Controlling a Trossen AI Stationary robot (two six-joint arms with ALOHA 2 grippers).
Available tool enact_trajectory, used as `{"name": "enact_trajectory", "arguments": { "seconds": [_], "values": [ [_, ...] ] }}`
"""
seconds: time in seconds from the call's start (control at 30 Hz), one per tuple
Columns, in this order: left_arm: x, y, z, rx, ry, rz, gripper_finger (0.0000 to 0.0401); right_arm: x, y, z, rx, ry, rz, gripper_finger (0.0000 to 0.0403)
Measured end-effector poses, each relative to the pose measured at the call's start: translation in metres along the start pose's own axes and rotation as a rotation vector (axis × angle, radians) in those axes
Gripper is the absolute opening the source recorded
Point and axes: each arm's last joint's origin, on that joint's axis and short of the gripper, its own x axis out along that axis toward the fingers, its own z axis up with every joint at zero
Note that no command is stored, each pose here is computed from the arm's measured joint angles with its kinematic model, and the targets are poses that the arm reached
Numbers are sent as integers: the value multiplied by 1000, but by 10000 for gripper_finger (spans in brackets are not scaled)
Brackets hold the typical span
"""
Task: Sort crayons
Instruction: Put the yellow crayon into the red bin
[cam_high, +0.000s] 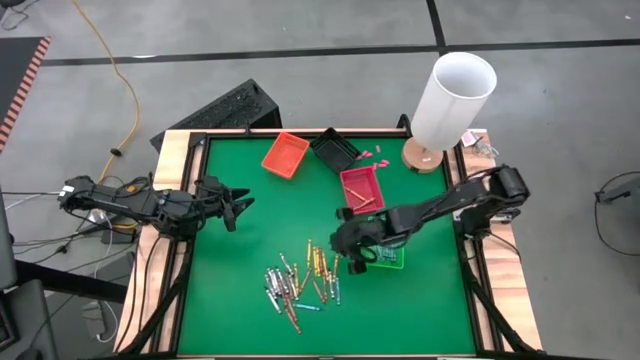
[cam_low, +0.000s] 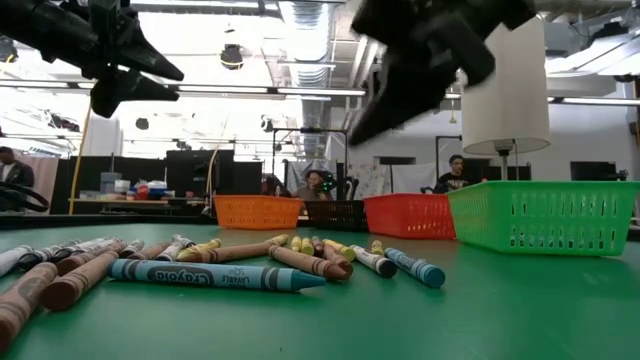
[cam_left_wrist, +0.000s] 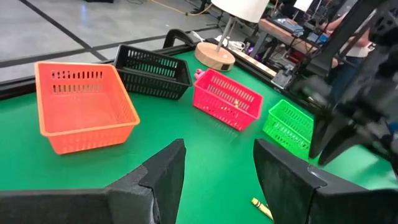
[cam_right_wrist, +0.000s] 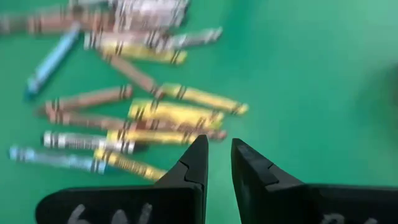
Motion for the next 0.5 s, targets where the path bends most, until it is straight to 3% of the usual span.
{"name": "enact_trajectory", "arguments": {
  "seconds": [0.27, 0.5],
  "values": [
    [0, 0, 0, 2, 3, 1, 180, 21, 6, 8, -281, 249, 75, 65],
    [0, 2, -3, 15, 30, 17, 180, 30, 13, 24, -432, 285, 132, 66]
  ]
}}
